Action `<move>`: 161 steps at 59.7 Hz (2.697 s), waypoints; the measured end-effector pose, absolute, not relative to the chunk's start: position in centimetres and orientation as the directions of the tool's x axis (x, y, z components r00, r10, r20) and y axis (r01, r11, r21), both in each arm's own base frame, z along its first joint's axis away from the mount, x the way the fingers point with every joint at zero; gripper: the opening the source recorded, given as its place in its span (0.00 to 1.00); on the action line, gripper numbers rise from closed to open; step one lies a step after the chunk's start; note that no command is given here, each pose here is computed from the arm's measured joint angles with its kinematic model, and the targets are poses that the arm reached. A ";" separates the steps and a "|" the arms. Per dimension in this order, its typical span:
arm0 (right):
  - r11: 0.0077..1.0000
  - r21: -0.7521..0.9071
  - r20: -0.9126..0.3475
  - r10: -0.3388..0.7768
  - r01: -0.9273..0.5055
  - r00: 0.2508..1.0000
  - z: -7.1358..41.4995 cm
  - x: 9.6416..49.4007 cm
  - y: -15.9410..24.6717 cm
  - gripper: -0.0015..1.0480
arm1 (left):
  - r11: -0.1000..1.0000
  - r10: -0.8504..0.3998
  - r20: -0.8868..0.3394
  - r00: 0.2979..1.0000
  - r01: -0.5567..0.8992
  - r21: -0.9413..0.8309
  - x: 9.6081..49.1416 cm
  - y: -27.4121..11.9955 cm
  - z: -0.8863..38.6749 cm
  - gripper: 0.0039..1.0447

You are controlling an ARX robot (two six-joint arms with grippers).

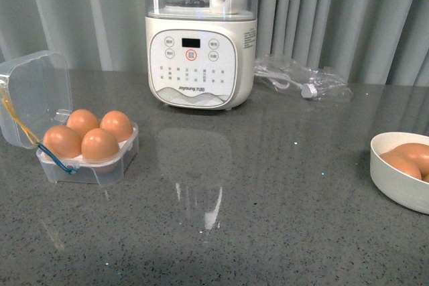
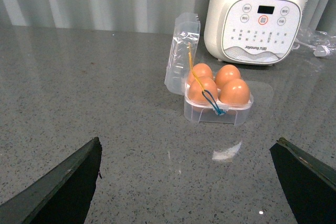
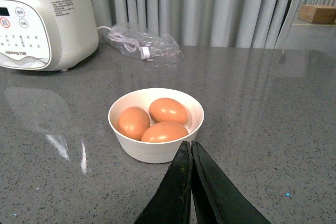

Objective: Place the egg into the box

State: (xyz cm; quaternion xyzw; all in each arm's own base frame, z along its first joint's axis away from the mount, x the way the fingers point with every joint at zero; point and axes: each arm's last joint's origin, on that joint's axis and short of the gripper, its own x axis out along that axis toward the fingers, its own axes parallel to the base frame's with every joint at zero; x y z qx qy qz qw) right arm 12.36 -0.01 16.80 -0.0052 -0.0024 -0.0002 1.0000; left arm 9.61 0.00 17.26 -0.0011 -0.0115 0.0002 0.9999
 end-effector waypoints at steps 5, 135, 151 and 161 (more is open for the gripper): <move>1.000 -0.010 0.007 0.000 0.000 1.000 16.9 12.0 0.0 0.03 | 1.000 0.000 0.023 1.000 0.000 -0.002 9.6 0.0 17.3 0.94; 1.000 -0.010 0.002 0.000 0.000 1.000 16.5 9.8 0.0 0.93 | 0.893 0.449 -0.198 0.871 -0.437 0.105 16.0 2.6 19.8 0.94; 1.000 -0.010 0.002 0.000 0.000 1.000 16.5 9.8 0.0 0.93 | 0.900 0.432 -0.146 0.890 -0.417 0.126 24.6 7.5 22.8 0.94; 1.000 -0.010 0.002 0.000 0.000 1.000 16.5 9.8 0.0 0.93 | 0.881 0.468 -0.168 0.868 -0.444 0.161 29.2 11.0 23.0 0.94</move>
